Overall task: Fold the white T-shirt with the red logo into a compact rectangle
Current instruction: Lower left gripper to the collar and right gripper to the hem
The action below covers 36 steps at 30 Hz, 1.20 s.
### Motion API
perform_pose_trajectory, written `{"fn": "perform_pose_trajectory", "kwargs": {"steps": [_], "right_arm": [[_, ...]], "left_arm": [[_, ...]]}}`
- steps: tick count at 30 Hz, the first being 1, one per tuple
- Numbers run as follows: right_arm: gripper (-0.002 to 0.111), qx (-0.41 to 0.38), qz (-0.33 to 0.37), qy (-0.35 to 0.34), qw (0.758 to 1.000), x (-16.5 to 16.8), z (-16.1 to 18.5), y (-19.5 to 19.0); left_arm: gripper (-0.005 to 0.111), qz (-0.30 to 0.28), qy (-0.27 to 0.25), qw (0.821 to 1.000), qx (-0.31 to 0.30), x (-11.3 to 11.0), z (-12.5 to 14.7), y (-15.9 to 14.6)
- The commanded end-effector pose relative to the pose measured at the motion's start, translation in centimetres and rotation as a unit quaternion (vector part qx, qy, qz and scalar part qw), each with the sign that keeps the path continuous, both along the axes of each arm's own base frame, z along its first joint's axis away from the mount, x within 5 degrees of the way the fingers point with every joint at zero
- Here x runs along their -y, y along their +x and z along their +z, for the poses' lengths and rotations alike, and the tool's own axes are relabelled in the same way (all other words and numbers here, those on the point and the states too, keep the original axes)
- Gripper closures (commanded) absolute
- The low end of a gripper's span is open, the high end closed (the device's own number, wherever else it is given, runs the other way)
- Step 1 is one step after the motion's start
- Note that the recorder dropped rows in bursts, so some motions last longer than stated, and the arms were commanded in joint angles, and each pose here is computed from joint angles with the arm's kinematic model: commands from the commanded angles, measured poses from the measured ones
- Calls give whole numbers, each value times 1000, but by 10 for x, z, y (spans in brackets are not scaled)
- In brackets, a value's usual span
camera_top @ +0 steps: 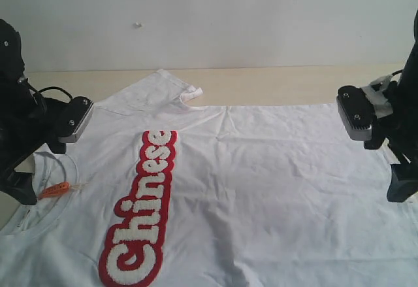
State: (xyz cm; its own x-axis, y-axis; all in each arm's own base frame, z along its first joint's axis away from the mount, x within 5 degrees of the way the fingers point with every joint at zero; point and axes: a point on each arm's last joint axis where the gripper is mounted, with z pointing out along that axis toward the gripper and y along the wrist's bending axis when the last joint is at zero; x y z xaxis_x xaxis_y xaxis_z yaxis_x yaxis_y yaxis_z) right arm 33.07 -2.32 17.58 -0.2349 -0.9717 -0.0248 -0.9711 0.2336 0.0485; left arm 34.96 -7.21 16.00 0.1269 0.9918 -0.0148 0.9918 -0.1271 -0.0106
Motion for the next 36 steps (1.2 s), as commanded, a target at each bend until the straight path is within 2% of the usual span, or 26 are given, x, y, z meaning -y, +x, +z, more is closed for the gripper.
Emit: {"fn": "perform_pose_trajectory", "kwargs": {"steps": [1, 13, 19, 28, 36], "right_arm": [[13, -41, 6, 10, 999, 4, -22, 4], [13, -26, 3, 8, 1000, 5, -50, 15], [13, -23, -3, 8, 1000, 5, -51, 16], [13, -13, -12, 5, 1000, 6, -51, 18], [13, -6, -10, 1, 1000, 7, -52, 19]], "left_arm": [[2, -10, -5, 1000, -5, 0, -2, 2], [2, 4, -16, 999, -45, 1, -28, 9], [2, 16, -28, 998, -50, 3, -40, 11], [2, 50, -33, 998, -27, -12, -42, 18], [2, 72, -50, 994, -62, -9, -61, 16]]}}
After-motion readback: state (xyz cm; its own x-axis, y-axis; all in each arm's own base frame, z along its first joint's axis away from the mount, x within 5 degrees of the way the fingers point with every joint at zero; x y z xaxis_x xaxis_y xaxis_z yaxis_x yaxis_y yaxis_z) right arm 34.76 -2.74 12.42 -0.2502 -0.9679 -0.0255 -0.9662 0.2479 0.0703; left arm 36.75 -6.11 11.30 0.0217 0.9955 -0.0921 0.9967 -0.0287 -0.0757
